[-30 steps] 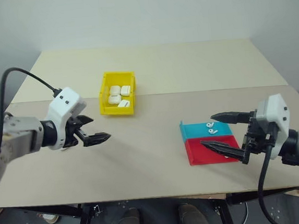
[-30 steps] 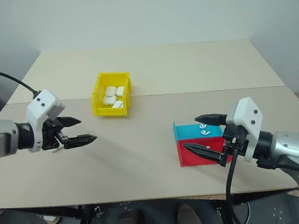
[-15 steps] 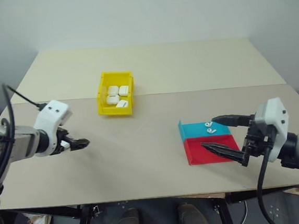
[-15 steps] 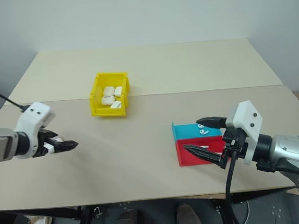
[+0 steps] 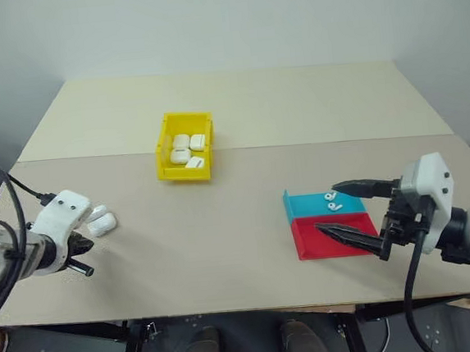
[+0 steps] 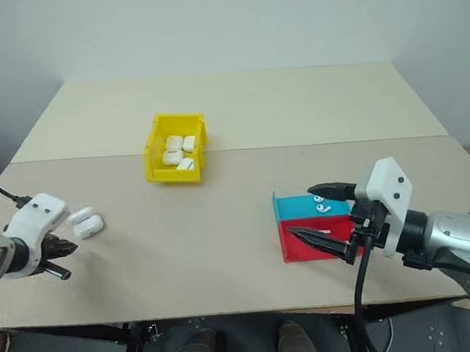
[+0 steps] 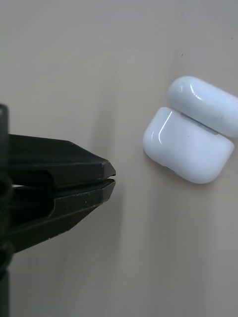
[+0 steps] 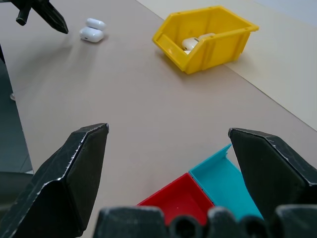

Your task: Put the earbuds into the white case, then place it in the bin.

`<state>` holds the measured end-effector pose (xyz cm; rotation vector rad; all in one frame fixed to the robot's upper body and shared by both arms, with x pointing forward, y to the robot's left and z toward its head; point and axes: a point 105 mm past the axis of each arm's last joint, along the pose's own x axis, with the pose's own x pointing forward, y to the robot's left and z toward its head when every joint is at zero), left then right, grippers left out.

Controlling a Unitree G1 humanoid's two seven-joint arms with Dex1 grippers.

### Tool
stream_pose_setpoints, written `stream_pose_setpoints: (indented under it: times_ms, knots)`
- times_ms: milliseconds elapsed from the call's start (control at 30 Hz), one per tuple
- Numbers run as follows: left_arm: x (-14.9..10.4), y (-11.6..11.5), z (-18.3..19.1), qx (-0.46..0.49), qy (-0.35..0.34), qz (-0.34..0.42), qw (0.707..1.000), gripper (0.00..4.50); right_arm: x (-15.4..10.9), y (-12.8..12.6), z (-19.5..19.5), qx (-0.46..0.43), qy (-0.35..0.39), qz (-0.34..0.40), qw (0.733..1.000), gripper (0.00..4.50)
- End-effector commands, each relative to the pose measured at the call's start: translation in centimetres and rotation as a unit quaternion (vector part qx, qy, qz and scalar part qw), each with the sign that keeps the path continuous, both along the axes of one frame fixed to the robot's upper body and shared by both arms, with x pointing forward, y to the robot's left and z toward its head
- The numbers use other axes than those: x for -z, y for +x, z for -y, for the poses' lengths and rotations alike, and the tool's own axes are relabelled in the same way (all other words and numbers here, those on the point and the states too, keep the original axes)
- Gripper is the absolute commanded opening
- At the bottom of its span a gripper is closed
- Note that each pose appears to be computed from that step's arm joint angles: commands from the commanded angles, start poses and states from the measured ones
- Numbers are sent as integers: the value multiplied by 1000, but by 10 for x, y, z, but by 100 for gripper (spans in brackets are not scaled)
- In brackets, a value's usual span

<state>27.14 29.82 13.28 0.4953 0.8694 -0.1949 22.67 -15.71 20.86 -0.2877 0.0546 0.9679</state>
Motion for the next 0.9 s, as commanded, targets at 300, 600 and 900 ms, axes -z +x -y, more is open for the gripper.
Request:
stream_pose_setpoints:
  times_ms: [300, 600, 900]
  knots:
    - [12, 27, -14, -32, 75, 21, 996, 2, -13, -1, -4, -13, -1, 29, 1000, 450]
    - [17, 47, -19, -52, 95, 37, 993, 2, -13, -1, -5, -16, -2, 30, 999, 450]
    - [10, 62, -23, -32, 116, 44, 992, 2, -12, -3, -5, -16, -5, 29, 999, 450]
